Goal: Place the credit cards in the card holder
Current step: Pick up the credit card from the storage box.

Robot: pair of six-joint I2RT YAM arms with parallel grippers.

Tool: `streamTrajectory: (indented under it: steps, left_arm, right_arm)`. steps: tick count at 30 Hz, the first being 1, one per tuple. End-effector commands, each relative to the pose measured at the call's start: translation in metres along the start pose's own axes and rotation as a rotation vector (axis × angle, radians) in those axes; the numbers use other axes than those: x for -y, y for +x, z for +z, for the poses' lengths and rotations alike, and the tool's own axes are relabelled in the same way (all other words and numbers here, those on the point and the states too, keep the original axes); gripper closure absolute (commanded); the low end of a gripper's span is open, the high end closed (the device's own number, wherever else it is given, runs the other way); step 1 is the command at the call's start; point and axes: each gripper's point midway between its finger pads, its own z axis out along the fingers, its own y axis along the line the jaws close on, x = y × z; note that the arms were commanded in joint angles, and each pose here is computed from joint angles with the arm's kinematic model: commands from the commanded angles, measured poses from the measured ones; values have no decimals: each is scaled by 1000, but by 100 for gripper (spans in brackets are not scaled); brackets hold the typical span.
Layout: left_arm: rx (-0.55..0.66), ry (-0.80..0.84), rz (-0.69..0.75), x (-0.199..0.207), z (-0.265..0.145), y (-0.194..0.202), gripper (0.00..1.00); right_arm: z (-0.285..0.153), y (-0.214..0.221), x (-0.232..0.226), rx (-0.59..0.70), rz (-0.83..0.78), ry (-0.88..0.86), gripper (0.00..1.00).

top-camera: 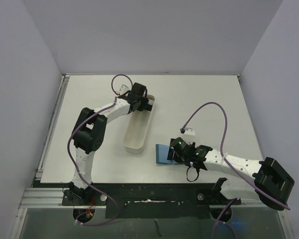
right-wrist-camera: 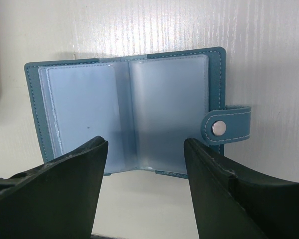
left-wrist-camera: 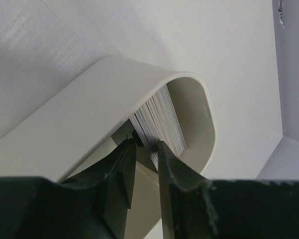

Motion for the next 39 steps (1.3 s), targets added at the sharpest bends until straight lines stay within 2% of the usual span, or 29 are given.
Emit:
streamTrajectory:
  steps: [1,14,23,29,34,39]
  left_arm:
    - [78,128,-40,43,-22,-28,76]
    - [97,157,-28,51,-27,-30,77]
    - [100,167,-19,52,-28,-30,89]
    - [95,176,-22,54,-33,-29,91]
    - [88,196,-26,61,-46,-28,100]
    - [76,208,-44,60,-61,-25,100]
  right_arm:
    - [-2,-11,-5,55,22,-17,37]
    - [-2,-11,-4,54,23,-16,37]
    - [-2,-11,-4,55,23,-17,37]
    - [-2,-11,-5,55,22,-19,37]
    - [-2,-11,-5,54,22,-20,36]
    - [-4,-11,-6,54,25,-27,36]
